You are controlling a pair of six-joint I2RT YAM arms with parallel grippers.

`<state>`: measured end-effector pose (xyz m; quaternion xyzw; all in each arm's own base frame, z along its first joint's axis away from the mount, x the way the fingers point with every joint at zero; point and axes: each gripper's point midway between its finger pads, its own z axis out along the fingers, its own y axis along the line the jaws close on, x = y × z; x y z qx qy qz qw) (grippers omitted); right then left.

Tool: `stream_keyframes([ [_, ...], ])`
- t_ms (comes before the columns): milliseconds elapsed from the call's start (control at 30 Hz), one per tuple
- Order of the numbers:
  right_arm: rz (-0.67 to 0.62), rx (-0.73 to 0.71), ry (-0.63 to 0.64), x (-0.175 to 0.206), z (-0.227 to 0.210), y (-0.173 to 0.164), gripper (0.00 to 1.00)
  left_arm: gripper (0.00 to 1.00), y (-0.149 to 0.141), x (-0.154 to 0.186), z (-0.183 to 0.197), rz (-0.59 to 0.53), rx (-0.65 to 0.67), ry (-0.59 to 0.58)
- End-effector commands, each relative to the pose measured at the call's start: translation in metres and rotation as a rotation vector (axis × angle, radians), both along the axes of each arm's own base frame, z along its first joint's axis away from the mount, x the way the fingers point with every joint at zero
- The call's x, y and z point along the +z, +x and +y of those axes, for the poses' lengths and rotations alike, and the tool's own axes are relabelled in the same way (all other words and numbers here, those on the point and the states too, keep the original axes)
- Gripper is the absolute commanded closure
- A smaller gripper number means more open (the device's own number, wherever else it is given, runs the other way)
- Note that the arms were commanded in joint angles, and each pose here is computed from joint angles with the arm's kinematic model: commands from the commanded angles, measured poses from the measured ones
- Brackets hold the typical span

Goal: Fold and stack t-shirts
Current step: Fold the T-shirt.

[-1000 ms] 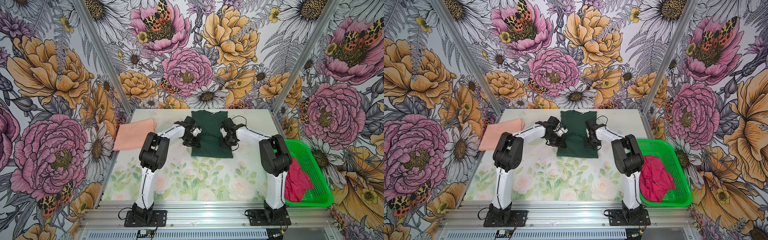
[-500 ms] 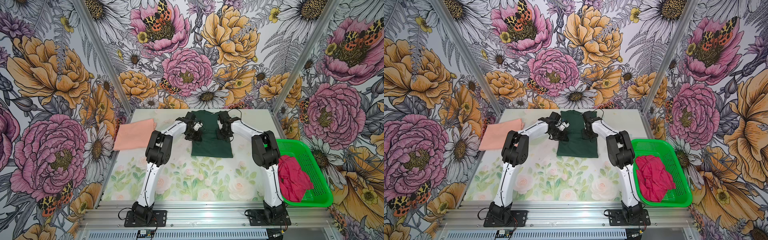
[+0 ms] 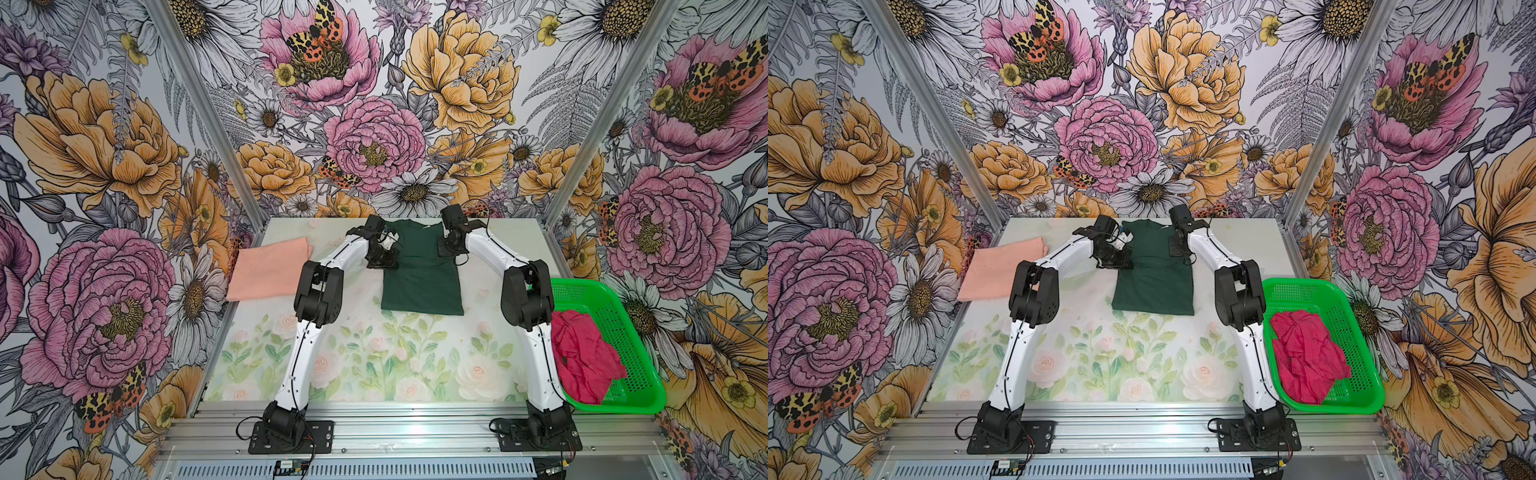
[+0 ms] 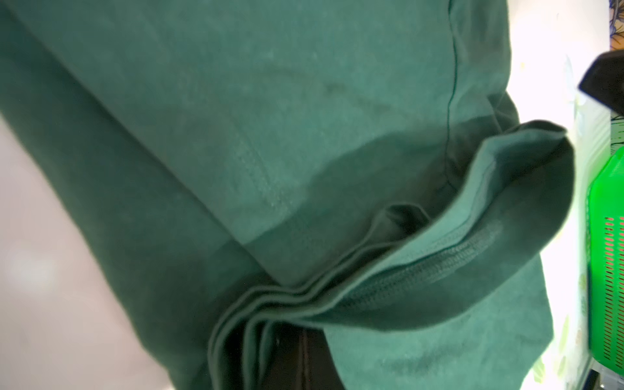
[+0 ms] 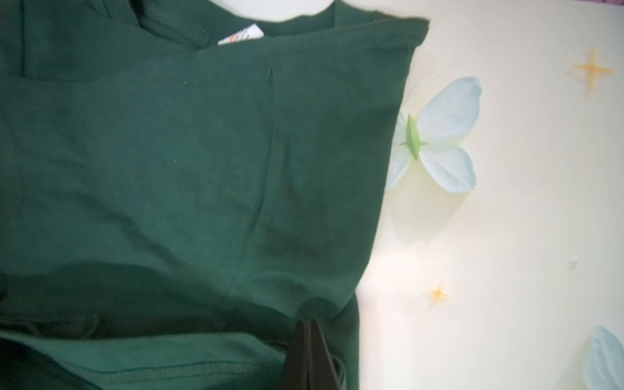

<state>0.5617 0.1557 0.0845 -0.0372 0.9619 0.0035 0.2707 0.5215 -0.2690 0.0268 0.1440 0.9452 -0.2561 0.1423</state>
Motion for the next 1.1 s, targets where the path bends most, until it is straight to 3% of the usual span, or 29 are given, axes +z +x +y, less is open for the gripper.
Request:
stream_keyframes([
  [0,-0.032,-0.026,-0.044,0.004,-0.011,0.011,1.00,1.00,0.025,-0.006,0.007,-0.072,0.017,0.040],
  [300,-0.025,-0.055,-0.064,0.018,-0.025,-0.010,1.00,1.00,0.062,0.011,0.010,-0.180,0.064,0.048],
  [433,-0.104,-0.058,-0.058,0.073,-0.029,-0.032,1.00,1.00,0.050,0.064,0.001,-0.281,0.015,0.073],
  [533,-0.189,-0.070,-0.031,0.120,-0.029,-0.060,0.98,1.00,0.031,0.120,-0.002,-0.450,-0.010,0.175],
  [567,-0.172,-0.105,0.005,0.118,-0.032,-0.074,0.45,1.00,0.023,0.139,0.001,-0.514,0.008,0.203],
  [600,-0.111,-0.085,0.050,0.100,-0.028,-0.089,0.08,1.00,0.015,0.152,0.006,-0.555,0.039,0.206],
  [633,-0.007,-0.015,0.141,0.074,-0.014,-0.104,0.01,1.00,0.005,0.162,0.012,-0.570,0.078,0.172],
  [667,0.102,-0.003,0.223,0.047,-0.007,-0.115,0.01,0.92,-0.006,0.165,0.018,-0.542,0.101,0.099],
  [733,0.237,-0.032,0.293,0.007,0.001,-0.136,0.01,0.55,-0.028,0.156,0.022,-0.392,0.089,-0.100],
  [767,0.261,-0.030,0.302,-0.011,0.009,-0.151,0.01,0.45,-0.039,0.145,0.024,-0.305,0.081,-0.184],
  [900,0.284,-0.029,0.429,-0.035,0.035,-0.191,0.02,0.43,-0.078,0.092,0.053,-0.191,0.142,-0.194],
  [1067,0.290,-0.102,0.450,-0.046,0.027,-0.225,0.05,0.51,-0.112,0.033,0.084,-0.106,0.222,-0.265],
])
